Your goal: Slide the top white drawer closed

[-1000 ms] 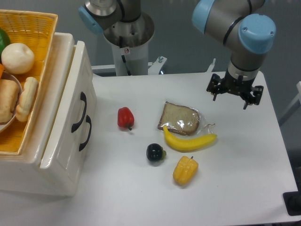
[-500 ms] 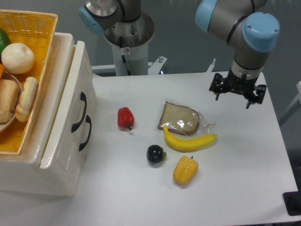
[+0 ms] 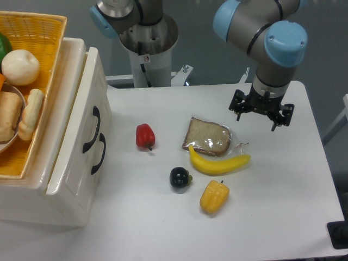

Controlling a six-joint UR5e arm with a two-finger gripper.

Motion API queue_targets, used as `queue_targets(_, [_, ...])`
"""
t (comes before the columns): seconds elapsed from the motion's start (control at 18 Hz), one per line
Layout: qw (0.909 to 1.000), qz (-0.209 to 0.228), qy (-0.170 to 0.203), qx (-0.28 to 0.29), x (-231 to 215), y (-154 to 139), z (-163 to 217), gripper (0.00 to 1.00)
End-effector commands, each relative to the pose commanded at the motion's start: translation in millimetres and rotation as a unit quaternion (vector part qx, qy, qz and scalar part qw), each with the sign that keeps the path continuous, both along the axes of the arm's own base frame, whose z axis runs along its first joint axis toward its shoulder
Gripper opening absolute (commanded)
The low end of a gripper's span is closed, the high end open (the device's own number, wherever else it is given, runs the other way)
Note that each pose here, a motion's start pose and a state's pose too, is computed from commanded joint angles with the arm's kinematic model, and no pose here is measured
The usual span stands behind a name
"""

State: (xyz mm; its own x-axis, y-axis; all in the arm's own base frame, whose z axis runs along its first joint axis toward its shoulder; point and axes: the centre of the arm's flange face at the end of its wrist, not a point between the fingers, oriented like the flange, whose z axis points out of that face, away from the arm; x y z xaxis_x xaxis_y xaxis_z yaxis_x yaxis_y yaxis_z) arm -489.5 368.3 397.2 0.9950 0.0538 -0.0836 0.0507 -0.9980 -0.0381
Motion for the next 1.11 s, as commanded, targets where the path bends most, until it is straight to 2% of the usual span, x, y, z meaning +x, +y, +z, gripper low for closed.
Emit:
queue_targets(0.11, [1.0, 0.004, 0.004, 0.006, 2.5, 1.6, 5.7, 1.0])
queue_targets(0.28, [0.9977, 0.06, -0.006, 0.032, 6.2, 6.7, 9.9, 1.0])
queue_targets(0.39, [0.9981, 0.058, 0.003, 0.021, 11.4, 6.2, 15.1, 1.0])
queue_targets(0.5, [0.9989, 0.042, -0.003, 0.02, 25.3, 19.0, 10.7, 1.0])
queue_targets(1.11, [0.9993, 0.029, -0.009, 0.02, 58.4, 31.1, 10.1, 1.0])
